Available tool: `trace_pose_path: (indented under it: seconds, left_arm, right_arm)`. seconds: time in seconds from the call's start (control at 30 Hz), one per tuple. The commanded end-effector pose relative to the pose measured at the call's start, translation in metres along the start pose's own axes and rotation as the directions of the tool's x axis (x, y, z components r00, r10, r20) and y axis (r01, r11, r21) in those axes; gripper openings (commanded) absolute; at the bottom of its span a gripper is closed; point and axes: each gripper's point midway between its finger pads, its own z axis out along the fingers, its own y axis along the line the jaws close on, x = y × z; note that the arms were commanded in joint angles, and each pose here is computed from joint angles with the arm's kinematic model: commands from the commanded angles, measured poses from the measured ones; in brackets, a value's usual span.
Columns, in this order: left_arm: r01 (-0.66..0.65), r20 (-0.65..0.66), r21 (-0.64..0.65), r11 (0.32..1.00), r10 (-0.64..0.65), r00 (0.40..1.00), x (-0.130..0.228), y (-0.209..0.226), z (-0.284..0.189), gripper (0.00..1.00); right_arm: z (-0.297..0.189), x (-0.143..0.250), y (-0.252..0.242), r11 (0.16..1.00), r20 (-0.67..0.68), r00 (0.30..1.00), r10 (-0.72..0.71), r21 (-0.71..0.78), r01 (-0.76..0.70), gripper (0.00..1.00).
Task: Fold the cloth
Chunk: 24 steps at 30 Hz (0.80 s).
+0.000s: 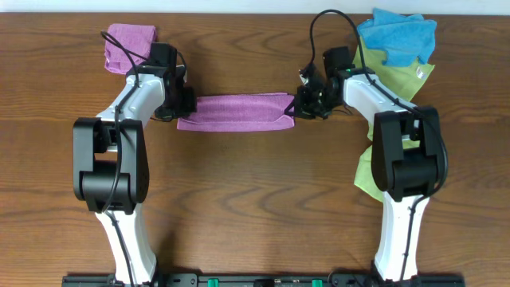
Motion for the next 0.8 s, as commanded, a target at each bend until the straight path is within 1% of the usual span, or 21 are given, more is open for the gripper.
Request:
trace_pose_path:
  seconds: [0.0,0.1,0.2,0.3,0.57,0.77]
  left_arm:
    - [0.014,-0.060,-0.015,1.000,-0.015,0.998,0.015,0.005,0.020,0.06]
    - [0.015,-0.059,-0.015,1.000,-0.016,0.998,0.015,0.005,0.020,0.06]
    - [0.046,-0.058,-0.012,0.999,-0.047,0.997,0.014,0.005,0.020,0.06]
    - [0.066,-0.065,0.017,0.998,-0.065,0.996,0.015,-0.001,0.020,0.06]
    - [0.072,-0.064,0.019,0.997,-0.071,0.995,0.015,-0.002,0.020,0.06]
    - [0.072,-0.062,0.020,0.997,-0.070,0.996,0.015,-0.002,0.020,0.06]
  right_arm:
    - [-0.002,-0.005,-0.006,0.995,0.023,1.000,-0.004,0.095,0.002,0.02]
    - [-0.016,-0.011,0.020,0.995,0.056,0.997,-0.056,0.081,0.051,0.02]
    - [-0.022,-0.013,0.051,0.990,0.082,0.989,-0.125,0.076,0.119,0.02]
    - [-0.018,-0.012,0.074,0.976,0.096,0.976,-0.195,0.117,0.183,0.02]
    - [-0.013,-0.018,0.127,0.944,0.137,0.938,-0.317,0.143,0.298,0.02]
    - [0.004,0.000,0.155,0.928,0.110,0.924,-0.367,0.121,0.354,0.02]
